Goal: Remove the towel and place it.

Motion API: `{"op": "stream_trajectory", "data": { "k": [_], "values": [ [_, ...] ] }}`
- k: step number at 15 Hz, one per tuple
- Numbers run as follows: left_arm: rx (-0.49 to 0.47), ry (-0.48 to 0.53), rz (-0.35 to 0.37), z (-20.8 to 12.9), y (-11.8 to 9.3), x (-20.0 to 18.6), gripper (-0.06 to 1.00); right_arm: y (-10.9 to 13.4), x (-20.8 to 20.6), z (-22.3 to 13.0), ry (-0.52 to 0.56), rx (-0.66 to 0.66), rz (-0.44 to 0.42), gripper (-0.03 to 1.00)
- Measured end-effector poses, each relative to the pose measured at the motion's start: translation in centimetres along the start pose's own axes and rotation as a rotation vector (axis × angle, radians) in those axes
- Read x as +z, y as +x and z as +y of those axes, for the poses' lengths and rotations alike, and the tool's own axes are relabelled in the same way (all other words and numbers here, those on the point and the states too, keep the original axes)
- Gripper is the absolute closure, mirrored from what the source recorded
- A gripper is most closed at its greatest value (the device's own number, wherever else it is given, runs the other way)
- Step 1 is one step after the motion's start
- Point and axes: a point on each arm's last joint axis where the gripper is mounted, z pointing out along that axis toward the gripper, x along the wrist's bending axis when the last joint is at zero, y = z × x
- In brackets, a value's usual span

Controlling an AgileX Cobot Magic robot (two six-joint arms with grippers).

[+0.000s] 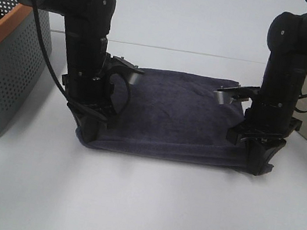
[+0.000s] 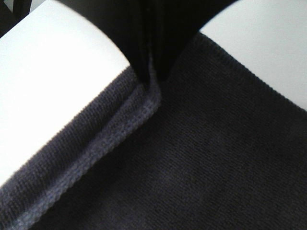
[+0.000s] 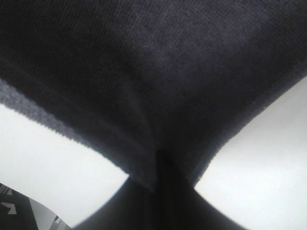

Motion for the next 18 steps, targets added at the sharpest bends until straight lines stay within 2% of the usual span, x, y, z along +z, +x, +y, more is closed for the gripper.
{"op": "stream_trajectory", "data": {
  "k": [4,6,8,9,11,12,13,14,16,18],
  "values": [
    [0.004,0.000,0.003,0.0,0.0,0.0,0.94,0.0,0.0,0.0,0.000,0.049,0.004,0.97],
    [0.007,0.004,0.009,0.0,0.0,0.0,0.92,0.0,0.0,0.0,0.002,0.081,-0.002,0.82],
    [0.001,0.008,0.007,-0.1,0.0,0.0,0.77,0.1,0.0,0.0,-0.002,0.129,0.010,0.61],
    [-0.027,0.010,0.008,-0.1,0.0,0.0,0.64,0.2,0.0,0.1,-0.006,0.149,0.021,0.54],
    [-0.098,0.017,0.027,-0.2,0.2,0.0,0.40,0.3,0.0,0.1,-0.010,0.203,0.037,0.48],
    [-0.112,0.020,0.039,-0.2,0.3,-0.1,0.32,0.3,0.0,0.1,-0.009,0.246,0.037,0.46],
    [-0.117,0.021,0.045,-0.2,0.3,-0.1,0.30,0.3,0.0,0.1,-0.008,0.261,0.036,0.44],
    [-0.128,0.015,0.060,-0.3,0.3,-0.6,0.25,0.3,-0.7,-0.3,-0.022,0.300,0.009,0.37],
    [-0.129,-0.004,0.070,-0.4,0.2,-1.4,0.24,0.8,-2.9,-1.1,-0.082,0.334,-0.013,0.33],
    [-0.132,-0.065,0.087,-0.2,-0.1,-3.6,0.24,1.4,-5.1,-2.2,-0.151,0.345,-0.022,0.32]
  ]
}}
